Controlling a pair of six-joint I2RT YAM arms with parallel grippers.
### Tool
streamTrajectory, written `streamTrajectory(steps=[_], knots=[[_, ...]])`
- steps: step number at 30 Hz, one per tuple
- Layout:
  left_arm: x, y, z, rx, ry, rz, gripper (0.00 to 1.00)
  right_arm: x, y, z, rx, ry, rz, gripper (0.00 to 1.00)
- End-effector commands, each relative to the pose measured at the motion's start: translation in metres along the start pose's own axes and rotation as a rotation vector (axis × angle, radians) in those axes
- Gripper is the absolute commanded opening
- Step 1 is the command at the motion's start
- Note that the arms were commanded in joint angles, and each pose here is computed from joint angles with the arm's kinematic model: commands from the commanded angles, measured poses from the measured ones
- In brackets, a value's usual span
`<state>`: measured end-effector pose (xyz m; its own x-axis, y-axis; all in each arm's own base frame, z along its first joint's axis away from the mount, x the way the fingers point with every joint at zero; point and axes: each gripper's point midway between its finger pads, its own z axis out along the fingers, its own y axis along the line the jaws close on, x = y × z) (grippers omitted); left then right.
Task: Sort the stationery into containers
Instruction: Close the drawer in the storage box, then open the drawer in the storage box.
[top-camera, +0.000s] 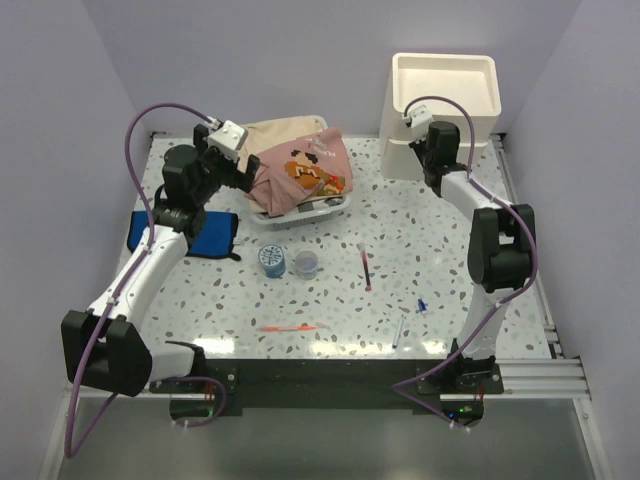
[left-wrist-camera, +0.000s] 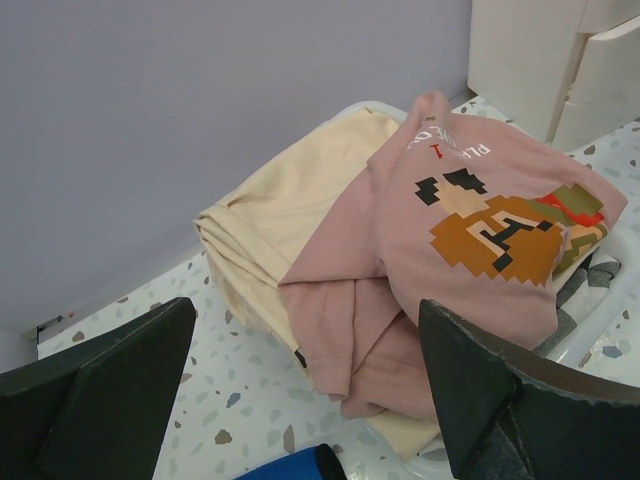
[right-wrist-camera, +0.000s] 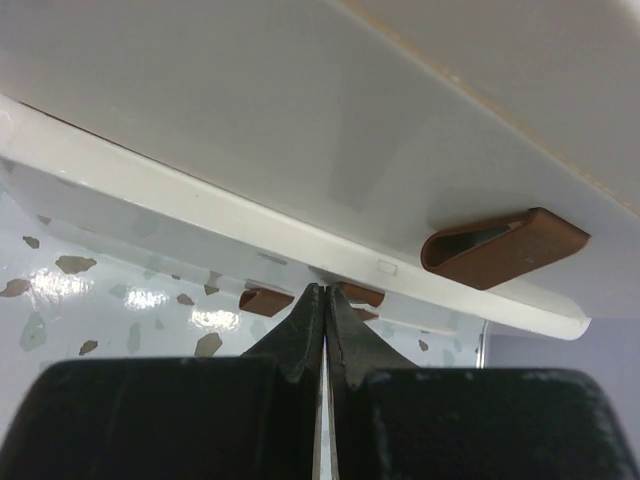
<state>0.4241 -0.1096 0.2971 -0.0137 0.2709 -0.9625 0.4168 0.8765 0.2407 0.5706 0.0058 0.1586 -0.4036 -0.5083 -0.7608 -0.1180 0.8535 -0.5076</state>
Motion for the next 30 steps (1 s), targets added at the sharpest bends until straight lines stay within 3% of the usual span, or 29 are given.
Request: streamTrajectory(steps=[1,7,13,14,15,16,18,23,26,30], knots=[[-0.023,0.011,0.0,-0.028,-0.059,0.023,0.98,-0.023,-0.033,0.011,0.152,-0.07,0.009,0.0],[-0.022,0.013,0.001,-0.034,-0.054,0.028,0.98,-0.025,-0.042,0.017,0.21,-0.078,-0.006,0.0],[-0.026,0.015,-0.001,-0.039,-0.057,0.037,0.98,-0.023,-0.038,-0.022,0.129,-0.03,0.119,0.01],[-0.028,0.015,-0.001,-0.042,-0.062,0.039,0.98,-0.031,-0.036,-0.039,0.095,-0.046,0.192,0.09],[-0.029,0.016,-0.001,-0.043,-0.067,0.04,0.99,-0.019,-0.027,-0.049,0.05,0.011,0.212,0.4],[-0.031,0.016,-0.002,-0.043,-0.073,0.04,0.99,-0.019,-0.024,-0.057,0.028,0.019,0.248,0.6],[-0.033,0.015,-0.002,-0.043,-0.085,0.031,0.99,-0.019,-0.017,-0.08,-0.021,0.037,0.351,0.76],[-0.033,0.009,0.002,-0.02,-0.107,-0.013,0.99,-0.026,-0.029,-0.099,0.002,0.005,0.529,0.73],[-0.035,0.007,0.002,-0.016,-0.12,-0.03,0.99,-0.028,-0.043,-0.091,0.013,-0.001,0.613,0.66],[-0.029,0.005,0.001,-0.014,-0.118,-0.043,0.99,-0.033,-0.056,-0.075,0.045,-0.019,0.654,0.64]])
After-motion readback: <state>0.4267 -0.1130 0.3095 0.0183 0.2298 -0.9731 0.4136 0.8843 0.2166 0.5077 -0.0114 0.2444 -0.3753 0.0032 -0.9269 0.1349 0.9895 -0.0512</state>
